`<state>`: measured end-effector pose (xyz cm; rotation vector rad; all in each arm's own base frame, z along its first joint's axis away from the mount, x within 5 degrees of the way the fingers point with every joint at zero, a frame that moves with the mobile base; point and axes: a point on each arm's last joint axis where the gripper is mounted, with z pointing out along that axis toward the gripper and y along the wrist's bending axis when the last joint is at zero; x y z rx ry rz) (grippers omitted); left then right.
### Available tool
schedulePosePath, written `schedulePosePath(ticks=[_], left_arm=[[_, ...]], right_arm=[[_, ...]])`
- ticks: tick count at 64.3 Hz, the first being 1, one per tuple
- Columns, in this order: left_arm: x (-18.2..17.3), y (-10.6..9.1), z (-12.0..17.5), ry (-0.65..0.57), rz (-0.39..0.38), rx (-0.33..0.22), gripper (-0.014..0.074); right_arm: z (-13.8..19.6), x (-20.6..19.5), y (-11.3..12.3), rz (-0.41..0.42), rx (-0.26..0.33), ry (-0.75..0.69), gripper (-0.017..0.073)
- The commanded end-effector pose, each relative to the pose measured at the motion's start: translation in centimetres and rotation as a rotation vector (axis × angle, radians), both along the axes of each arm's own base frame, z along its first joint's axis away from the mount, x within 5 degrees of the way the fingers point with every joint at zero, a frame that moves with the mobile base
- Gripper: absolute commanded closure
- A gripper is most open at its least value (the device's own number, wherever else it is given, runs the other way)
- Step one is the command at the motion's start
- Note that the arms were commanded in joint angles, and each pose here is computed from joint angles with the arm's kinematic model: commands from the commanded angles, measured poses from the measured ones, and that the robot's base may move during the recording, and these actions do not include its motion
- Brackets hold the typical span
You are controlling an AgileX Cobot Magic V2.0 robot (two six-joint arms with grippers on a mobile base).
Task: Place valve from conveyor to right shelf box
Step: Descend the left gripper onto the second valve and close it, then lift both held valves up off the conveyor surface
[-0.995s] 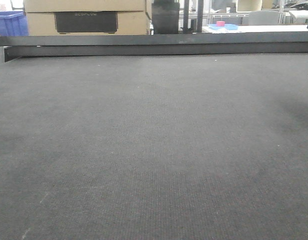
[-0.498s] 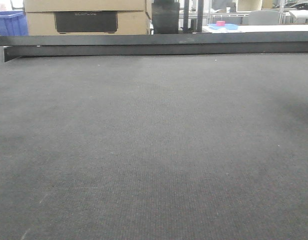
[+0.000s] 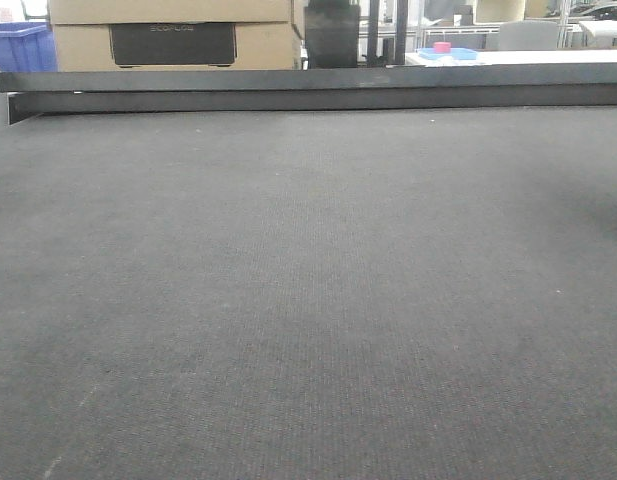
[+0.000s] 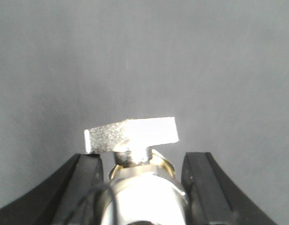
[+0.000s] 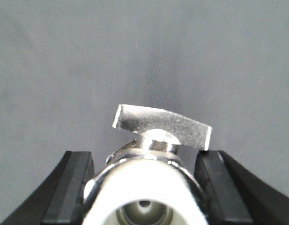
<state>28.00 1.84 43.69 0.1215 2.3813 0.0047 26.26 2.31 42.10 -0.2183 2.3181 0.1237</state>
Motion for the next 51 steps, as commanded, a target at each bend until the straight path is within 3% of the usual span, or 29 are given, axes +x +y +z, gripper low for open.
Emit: schedulePosePath(ticks=[1, 13, 51], left_arm=[[-2.1, -0.5, 2.8, -0.113, -0.002, -0.013, 0.0704], [-4.0, -0.7, 4.5, -0.182, -0.005, -0.012, 0.0704], [-3.7, -0.6, 4.9, -0.235, 0.002, -0.008, 0.0704]], right_arm=[[2.9, -1.1, 0.0, 0.005, 0.006, -0.108, 0.0713], [4.8, -2.1, 0.1, 0.011, 0.023, -0.168, 0.0713], [4.8, -2.1, 0.1, 0.011, 0.023, -0.166, 0.0713]])
